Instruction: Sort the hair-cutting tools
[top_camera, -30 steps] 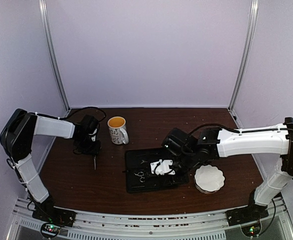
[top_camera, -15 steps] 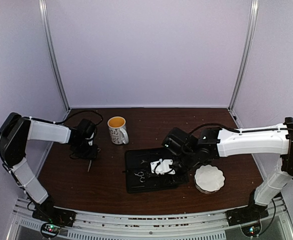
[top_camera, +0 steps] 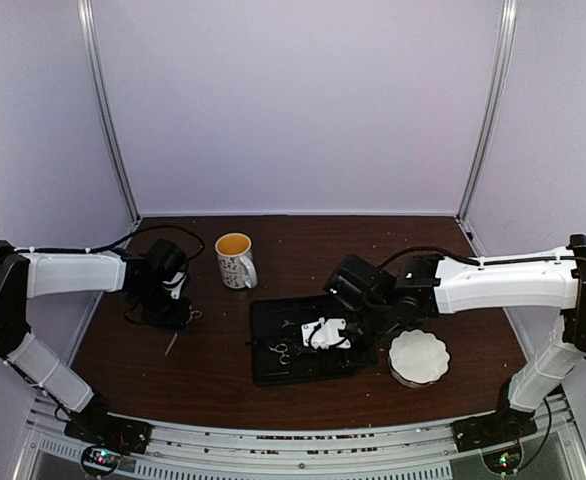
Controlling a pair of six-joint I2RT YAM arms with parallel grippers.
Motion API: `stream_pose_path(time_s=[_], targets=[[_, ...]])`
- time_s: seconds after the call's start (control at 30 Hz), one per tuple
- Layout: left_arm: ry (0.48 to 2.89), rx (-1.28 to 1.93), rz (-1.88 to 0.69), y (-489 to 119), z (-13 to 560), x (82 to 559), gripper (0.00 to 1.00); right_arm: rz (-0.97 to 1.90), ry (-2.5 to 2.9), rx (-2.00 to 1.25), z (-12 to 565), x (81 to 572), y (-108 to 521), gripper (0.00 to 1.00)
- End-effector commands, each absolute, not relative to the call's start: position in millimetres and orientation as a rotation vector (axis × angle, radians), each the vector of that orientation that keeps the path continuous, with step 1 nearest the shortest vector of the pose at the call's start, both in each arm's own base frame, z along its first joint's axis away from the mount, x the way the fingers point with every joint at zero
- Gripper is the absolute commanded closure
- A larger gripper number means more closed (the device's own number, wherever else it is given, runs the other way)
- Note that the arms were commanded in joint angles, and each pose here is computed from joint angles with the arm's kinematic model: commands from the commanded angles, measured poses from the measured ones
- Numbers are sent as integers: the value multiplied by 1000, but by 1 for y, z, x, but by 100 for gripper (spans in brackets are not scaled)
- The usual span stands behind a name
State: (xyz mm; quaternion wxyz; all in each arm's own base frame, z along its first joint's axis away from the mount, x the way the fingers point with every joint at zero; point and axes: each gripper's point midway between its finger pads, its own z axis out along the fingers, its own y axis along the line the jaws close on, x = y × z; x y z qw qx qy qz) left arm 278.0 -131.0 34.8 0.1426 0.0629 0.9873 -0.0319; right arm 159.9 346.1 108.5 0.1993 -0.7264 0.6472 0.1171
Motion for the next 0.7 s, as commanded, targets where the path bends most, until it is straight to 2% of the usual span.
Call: stream_pose_path(time_s=[0.0, 0.2, 0.37, 0.67], targets=[[2825, 373, -183, -147, 57, 260, 100, 331, 1802, -2011, 117, 164, 347, 61], [2702, 648, -278, -179, 77, 251, 100, 352, 1825, -2009, 115, 166, 348, 61], [2589, 877, -492, -223, 81, 233, 100, 373, 1846, -1982, 121, 170, 341, 61], [2377, 1208, -633, -298, 104, 214, 100, 463, 1953, -1778, 137, 205, 297, 61]])
